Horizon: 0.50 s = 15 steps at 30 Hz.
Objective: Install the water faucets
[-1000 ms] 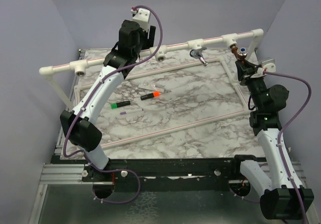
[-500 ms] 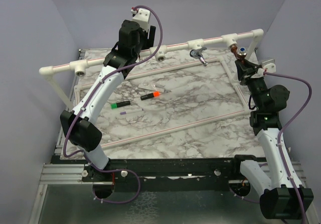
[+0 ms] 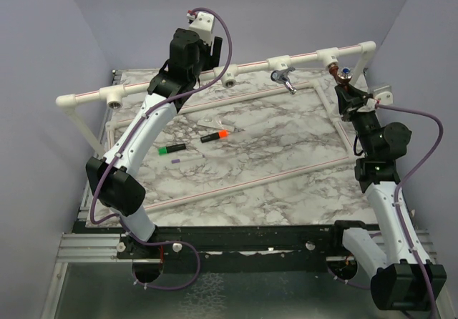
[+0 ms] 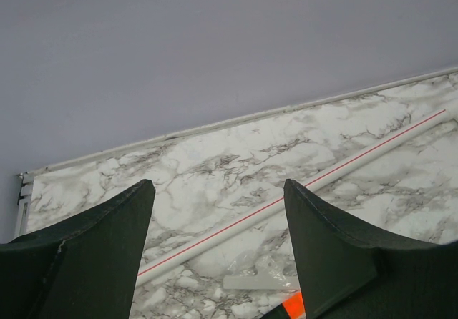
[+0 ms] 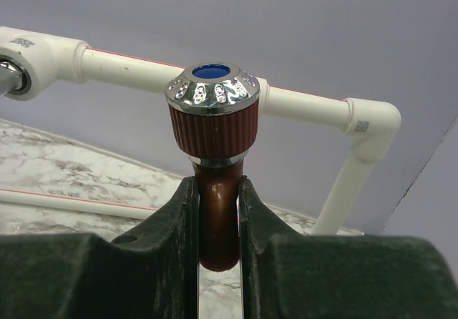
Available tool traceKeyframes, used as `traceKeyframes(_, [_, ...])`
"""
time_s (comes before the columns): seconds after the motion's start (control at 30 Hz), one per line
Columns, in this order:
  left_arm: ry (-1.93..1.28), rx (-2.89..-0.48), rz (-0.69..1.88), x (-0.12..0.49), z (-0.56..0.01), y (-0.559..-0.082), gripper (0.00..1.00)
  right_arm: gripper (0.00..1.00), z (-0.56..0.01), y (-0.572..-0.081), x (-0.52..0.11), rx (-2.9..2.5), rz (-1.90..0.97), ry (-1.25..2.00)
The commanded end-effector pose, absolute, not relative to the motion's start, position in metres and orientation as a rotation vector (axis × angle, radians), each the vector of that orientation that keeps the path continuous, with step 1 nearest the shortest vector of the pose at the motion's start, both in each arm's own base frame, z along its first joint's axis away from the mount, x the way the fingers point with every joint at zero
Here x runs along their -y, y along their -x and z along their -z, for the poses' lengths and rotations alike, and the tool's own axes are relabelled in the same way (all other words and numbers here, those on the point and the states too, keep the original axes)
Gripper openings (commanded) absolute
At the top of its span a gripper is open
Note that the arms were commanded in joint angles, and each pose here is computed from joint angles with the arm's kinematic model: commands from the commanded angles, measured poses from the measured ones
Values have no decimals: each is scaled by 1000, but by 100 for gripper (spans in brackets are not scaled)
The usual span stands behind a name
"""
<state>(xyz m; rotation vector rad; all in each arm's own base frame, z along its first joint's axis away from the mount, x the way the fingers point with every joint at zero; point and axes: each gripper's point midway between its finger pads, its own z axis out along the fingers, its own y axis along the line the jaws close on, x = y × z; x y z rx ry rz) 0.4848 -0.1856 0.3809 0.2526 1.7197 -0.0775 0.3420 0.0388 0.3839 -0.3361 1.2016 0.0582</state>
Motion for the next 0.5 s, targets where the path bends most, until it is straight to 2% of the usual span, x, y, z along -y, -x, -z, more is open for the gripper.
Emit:
traceKeyframes(0.0, [-289, -1788, 63, 191, -355, -485, 75, 0, -385, -343, -38, -1163, -73, 313])
traceKeyframes(0.47, [-293, -1792, 63, 192, -352, -485, 75, 0, -382, -345, -40, -1167, -120, 285])
